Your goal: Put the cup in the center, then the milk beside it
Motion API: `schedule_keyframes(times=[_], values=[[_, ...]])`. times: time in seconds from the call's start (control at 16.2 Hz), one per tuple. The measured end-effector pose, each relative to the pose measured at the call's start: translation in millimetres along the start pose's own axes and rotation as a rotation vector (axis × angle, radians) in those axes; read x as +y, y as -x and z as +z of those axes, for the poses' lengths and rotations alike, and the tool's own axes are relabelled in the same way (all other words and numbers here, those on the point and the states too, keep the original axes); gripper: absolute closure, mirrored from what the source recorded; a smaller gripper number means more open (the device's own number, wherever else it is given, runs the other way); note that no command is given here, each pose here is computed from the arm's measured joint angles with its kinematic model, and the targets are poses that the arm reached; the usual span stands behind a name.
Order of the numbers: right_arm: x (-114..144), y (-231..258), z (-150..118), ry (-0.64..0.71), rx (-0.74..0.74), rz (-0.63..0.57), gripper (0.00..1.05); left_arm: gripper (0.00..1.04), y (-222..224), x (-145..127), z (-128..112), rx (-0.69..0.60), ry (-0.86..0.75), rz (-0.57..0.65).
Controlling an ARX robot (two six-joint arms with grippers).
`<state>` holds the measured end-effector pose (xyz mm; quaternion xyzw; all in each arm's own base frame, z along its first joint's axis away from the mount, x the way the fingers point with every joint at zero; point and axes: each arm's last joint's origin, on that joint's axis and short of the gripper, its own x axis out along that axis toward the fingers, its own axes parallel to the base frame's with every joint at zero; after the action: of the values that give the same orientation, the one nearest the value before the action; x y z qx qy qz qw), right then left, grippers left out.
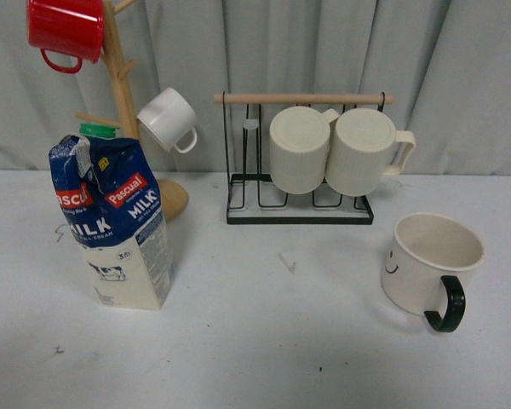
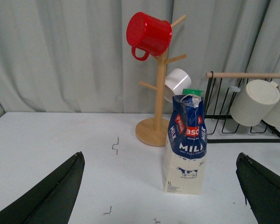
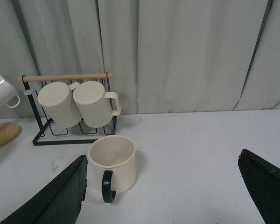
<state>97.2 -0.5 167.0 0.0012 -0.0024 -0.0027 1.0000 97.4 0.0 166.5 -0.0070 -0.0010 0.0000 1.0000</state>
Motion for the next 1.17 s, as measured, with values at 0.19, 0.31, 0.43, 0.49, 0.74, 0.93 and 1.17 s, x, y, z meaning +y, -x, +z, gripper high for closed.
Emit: schedule_keyframes(times=[0.19,0.31,0.43,0.49,0.74,0.93,1.17], values=[[-1,-2,1,-0.010,-0.001,0.077,0.06,0.07,0,0,0,0.000,0.000,0.000],[-6,-17,7,-0.044,0.022,0.214,0.06,0.07,0,0,0,-0.001,0.000,0.001],[-7,-41,18,-0.054,-0.003,0.241,0.06,0.07,0,0,0,0.000,0.000,0.000],[-11,-59,27,-0.050,-0.031,0.193,0.06,0.07,0,0,0,0.000,0.000,0.000],[-25,-177,8,-0.154,0.223,-0.061,0.06,0.07,0,0,0,0.000,0.000,0.000],[-4,-236,-43,-0.203,0.562,-0.086,0.06,0.07,0,0,0,0.000,0.000,0.000],[20,-267,-42,-0.245,0.729,-0.062,0.06,0.07,0,0,0,0.000,0.000,0.000]])
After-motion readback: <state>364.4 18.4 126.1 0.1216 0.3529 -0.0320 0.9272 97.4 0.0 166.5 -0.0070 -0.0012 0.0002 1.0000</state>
